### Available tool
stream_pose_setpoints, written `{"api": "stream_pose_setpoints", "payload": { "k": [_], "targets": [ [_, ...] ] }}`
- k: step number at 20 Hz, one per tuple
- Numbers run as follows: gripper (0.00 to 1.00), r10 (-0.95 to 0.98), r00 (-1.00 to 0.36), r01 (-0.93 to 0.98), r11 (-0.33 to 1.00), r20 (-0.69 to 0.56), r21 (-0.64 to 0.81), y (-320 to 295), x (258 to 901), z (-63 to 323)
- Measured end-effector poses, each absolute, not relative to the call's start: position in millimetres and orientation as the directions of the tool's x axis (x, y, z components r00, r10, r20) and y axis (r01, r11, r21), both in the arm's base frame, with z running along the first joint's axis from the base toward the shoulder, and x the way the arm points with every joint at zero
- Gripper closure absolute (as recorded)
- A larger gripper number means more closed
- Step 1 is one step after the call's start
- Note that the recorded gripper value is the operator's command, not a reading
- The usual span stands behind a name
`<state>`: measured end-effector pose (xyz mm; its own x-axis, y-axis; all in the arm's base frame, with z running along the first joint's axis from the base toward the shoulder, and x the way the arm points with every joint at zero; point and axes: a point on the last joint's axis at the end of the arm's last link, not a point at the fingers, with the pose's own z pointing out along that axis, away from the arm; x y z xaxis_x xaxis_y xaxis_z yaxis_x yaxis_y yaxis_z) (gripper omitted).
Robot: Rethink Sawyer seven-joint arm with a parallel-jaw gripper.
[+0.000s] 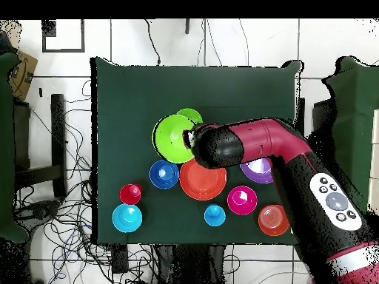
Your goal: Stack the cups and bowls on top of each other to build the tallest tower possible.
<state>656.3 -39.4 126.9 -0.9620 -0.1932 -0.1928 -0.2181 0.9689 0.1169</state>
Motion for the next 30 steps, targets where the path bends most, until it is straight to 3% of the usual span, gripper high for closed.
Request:
{"api": "stream_pose_setpoints", "payload": {
  "k": [16,30],
  "targets": [
    [1.00,-0.198,-0.956,-0.227,0.966,-0.215,0.121,-49.8,666.7,144.7],
    [1.00,-0.256,-0.938,-0.283,0.955,-0.232,0.091,-45.6,668.5,129.0]
  ]
}}
